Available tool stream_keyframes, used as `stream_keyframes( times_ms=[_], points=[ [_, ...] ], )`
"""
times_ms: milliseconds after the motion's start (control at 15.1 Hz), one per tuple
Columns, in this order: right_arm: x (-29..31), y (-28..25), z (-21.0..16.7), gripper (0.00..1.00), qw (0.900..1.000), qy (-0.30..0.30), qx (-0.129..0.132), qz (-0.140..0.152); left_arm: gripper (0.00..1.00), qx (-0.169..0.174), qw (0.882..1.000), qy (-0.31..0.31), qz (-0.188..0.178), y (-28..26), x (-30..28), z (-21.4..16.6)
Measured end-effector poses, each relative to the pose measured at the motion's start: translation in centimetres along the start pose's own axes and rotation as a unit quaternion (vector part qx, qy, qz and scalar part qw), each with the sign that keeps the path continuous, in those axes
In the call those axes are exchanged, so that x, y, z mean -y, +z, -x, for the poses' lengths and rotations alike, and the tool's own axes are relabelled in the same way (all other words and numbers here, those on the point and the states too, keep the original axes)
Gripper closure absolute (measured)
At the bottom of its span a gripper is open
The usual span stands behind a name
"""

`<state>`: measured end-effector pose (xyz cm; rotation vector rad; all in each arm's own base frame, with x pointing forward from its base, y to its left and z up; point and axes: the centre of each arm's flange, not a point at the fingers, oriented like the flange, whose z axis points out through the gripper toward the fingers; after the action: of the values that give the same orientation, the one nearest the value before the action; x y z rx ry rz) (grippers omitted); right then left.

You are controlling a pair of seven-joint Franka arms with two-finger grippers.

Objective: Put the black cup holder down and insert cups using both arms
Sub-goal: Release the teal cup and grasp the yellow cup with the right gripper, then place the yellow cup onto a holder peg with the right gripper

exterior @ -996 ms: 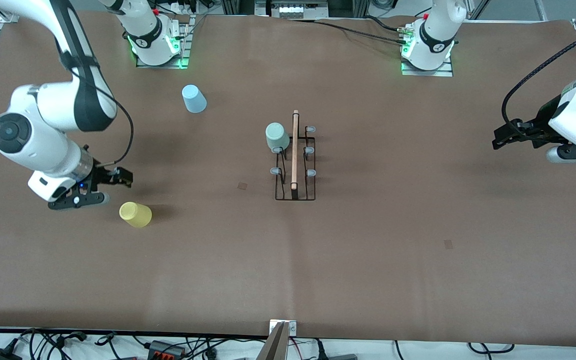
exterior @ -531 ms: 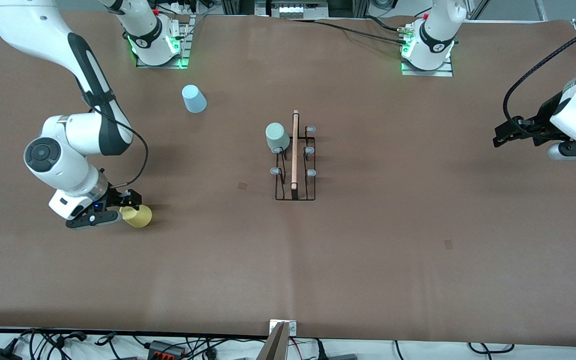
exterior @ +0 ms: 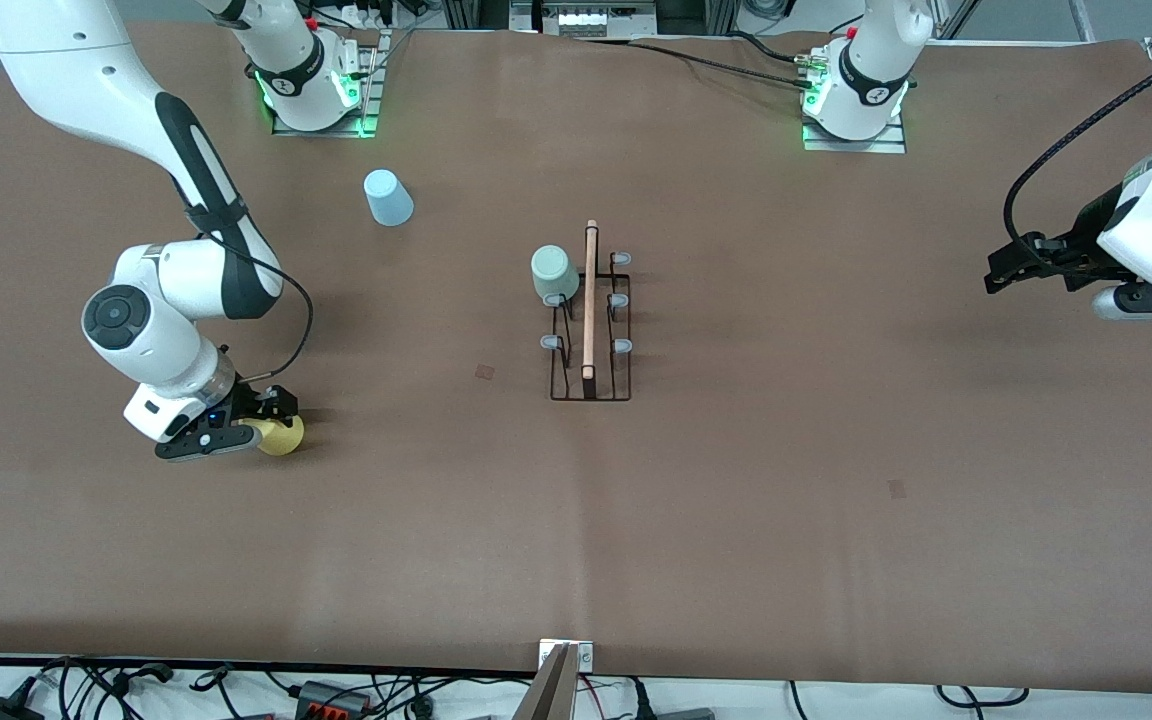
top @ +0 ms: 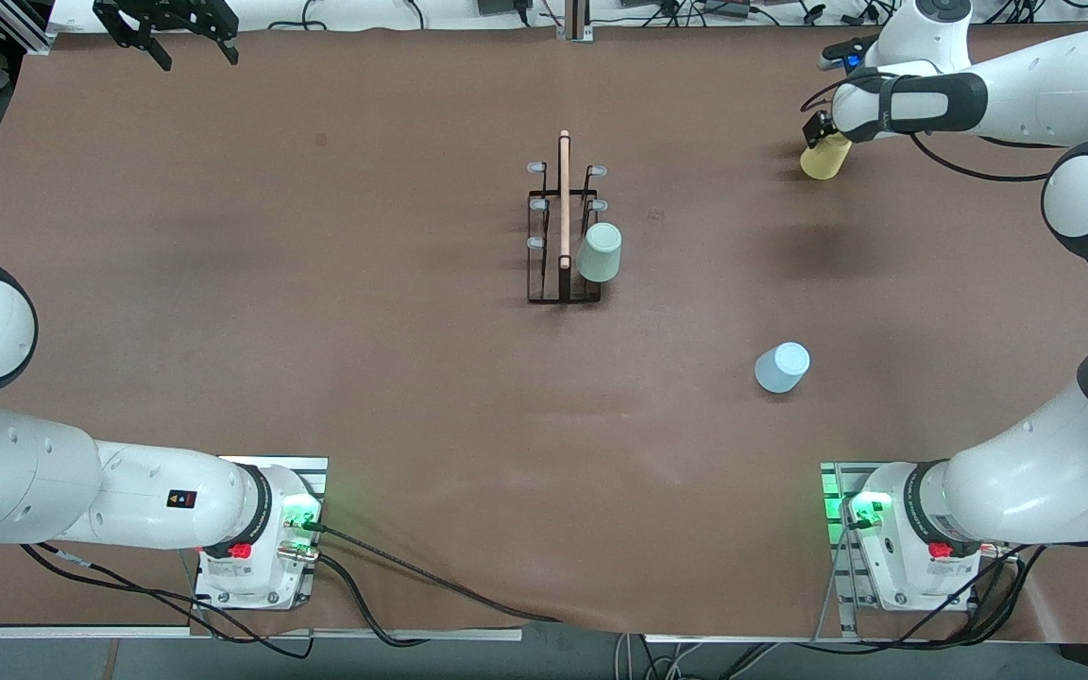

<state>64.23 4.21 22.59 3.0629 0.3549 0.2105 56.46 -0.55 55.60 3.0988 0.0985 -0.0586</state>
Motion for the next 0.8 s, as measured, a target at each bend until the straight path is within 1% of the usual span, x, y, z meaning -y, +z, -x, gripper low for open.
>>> stream_keyframes(
  times_ms=[266, 332, 465, 531, 664, 797],
  points=[
    [0.0, 0.4, 0.2, 0.0, 1.0, 0.0, 0.004, -0.001, 0.0, 0.001, 1.0, 0.002, 0.0, 0.0, -0.2, 0.1],
    [0.0, 0.4, 0.3, 0.07, 1.0, 0.0, 0.004, -0.001, 0.0, 0.001, 1.0, 0.003, 0.0, 0.0, -0.3, 0.1],
    [0.0, 0.3, 0.2, 0.29, 1.0, 0.0, 0.003, 0.0, 0.0, 0.001, 1.0, 0.003, 0.0, 0.0, -0.3, 0.1],
    [-0.1, 0.2, 0.1, 0.32, 1.0, 0.0, 0.001, 0.0, 0.0, 0.001, 1.0, 0.003, 0.0, 0.0, -0.3, 0.1],
    [-0.1, -0.4, -0.1, 0.32, 1.0, -0.002, -0.004, 0.001, 0.0, 0.001, 1.0, 0.003, 0.0, 0.0, -0.3, 0.1],
    [-0.1, -2.5, -0.6, 0.32, 1.0, -0.004, -0.012, 0.003, 0.0, 0.001, 1.0, 0.004, 0.0, 0.0, -0.3, 0.1]
  ],
)
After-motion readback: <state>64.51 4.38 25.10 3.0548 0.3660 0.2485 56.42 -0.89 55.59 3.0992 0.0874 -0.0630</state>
